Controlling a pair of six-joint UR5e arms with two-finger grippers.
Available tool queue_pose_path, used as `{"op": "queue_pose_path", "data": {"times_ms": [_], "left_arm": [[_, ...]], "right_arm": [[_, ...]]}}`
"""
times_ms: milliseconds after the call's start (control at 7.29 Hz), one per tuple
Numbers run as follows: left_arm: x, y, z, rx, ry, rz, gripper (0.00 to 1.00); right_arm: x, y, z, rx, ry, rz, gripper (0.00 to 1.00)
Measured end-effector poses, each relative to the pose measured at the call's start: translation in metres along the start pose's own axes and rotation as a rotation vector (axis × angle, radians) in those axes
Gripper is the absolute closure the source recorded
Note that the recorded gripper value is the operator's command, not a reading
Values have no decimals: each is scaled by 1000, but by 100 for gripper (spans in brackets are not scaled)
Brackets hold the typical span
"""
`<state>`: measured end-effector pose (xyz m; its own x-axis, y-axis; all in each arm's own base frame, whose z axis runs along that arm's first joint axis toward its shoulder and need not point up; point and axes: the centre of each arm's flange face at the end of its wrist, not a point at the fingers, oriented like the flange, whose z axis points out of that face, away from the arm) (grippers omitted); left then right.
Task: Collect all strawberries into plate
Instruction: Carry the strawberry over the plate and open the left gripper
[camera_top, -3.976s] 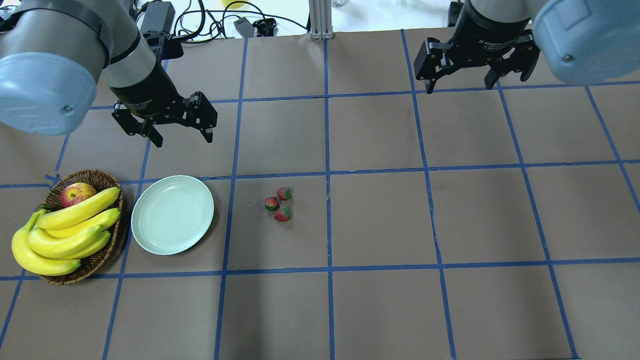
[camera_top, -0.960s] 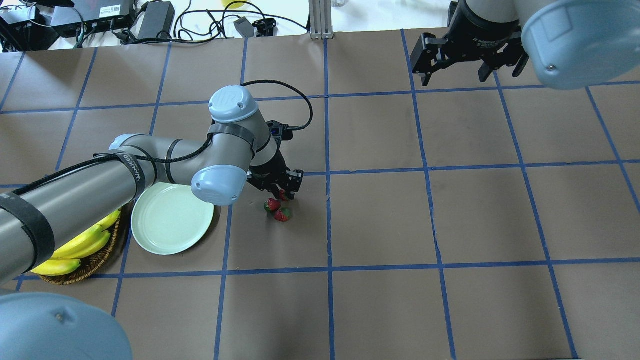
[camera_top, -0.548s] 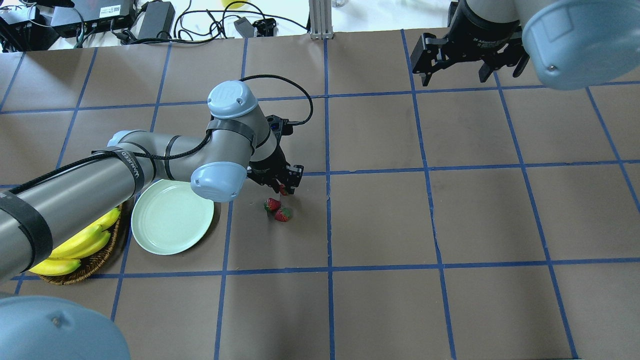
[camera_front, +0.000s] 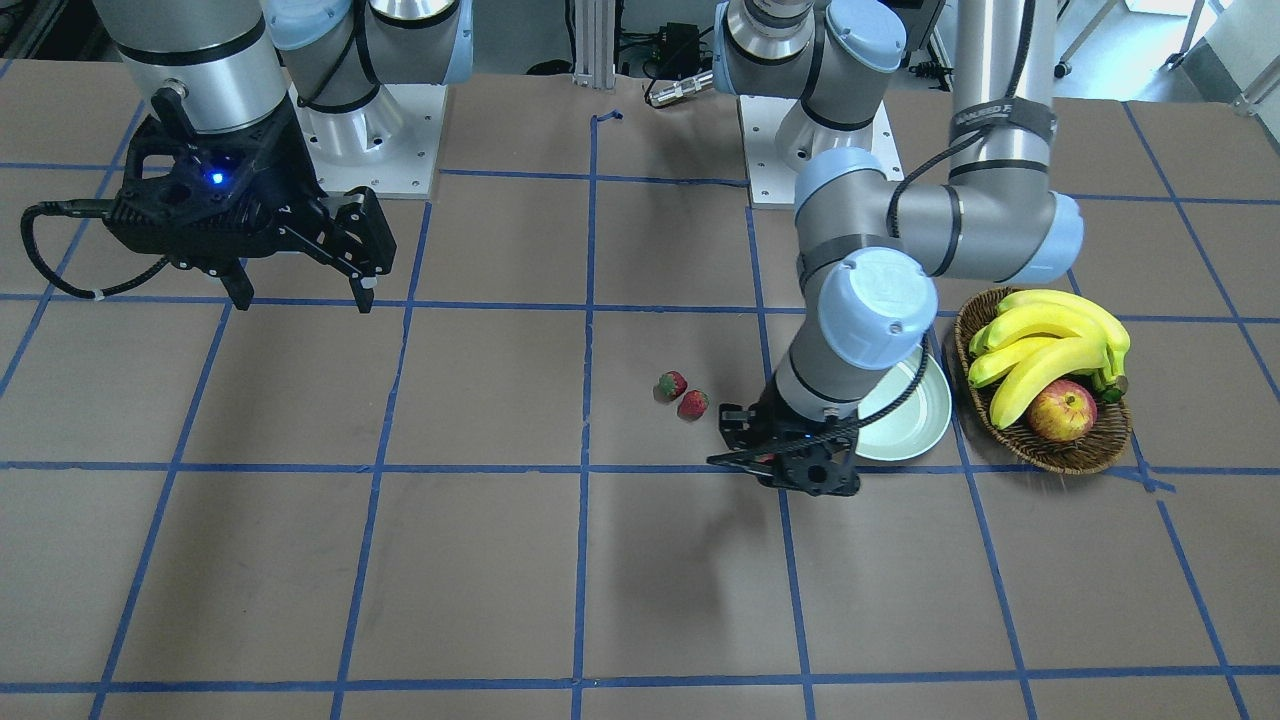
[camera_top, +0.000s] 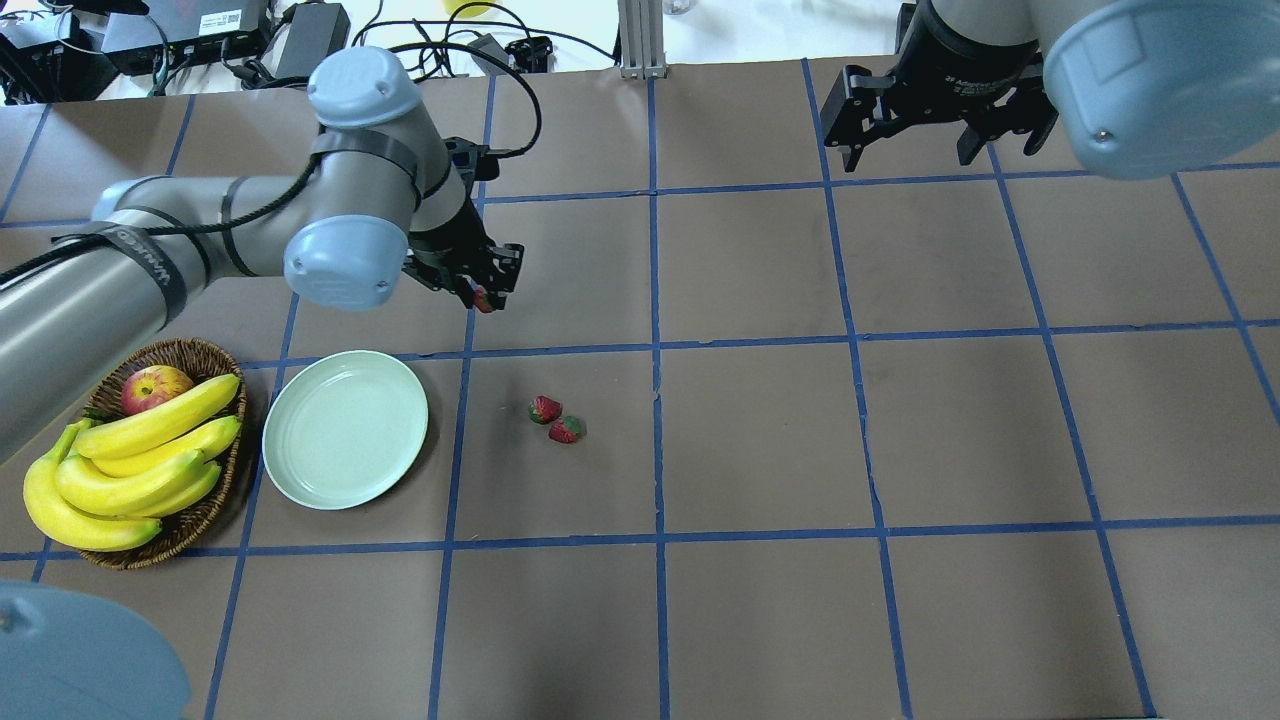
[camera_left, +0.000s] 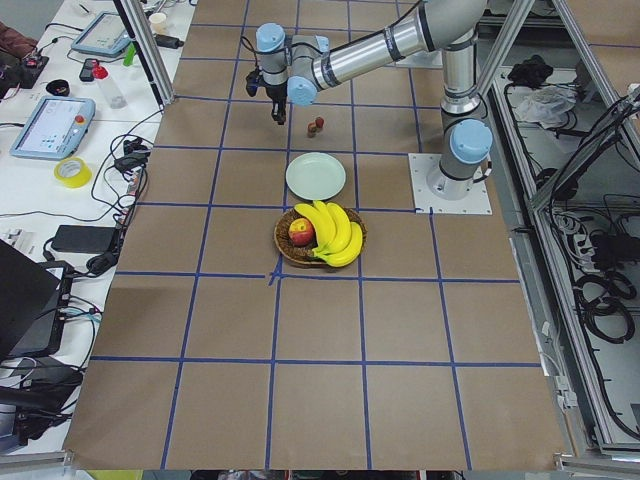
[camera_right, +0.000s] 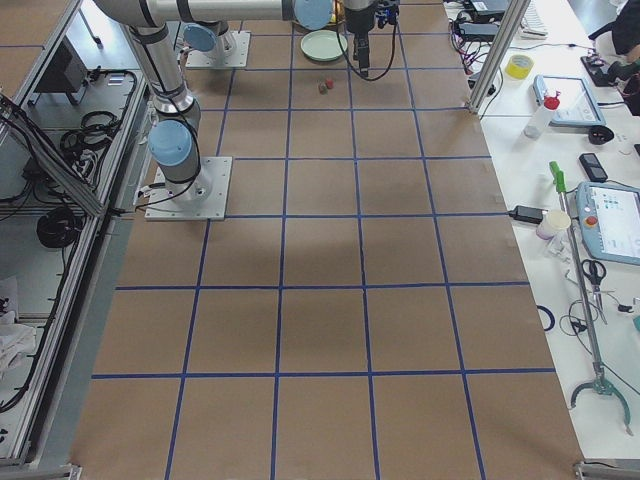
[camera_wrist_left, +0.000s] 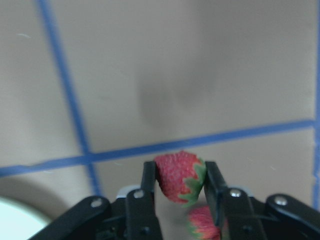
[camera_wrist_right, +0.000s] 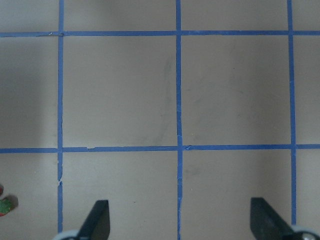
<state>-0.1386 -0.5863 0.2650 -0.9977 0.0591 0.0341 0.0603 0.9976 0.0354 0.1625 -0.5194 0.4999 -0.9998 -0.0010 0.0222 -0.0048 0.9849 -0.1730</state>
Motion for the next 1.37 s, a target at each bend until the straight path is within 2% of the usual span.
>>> {"op": "queue_pose_path", "data": {"times_ms": [274,823,960,1097,1371], "left_arm": [[-92,11,8,-81,-56,-117,100],[-169,53,38,-253,-67,-225,100],[-178,60,45,-281,-70,-242,35],[-180,63,50,-296,-67,-255,0],[-178,64,54,-310,-49,-261,0]], "right_arm": [[0,0,0,1,0,-3,0],[0,0,0,2,-2,-6,0],[0,0,2,1,-4,-6,0],[0,1,5,-1,-6,-7,0],[0,2,6,-4,-13,-7,0]]}}
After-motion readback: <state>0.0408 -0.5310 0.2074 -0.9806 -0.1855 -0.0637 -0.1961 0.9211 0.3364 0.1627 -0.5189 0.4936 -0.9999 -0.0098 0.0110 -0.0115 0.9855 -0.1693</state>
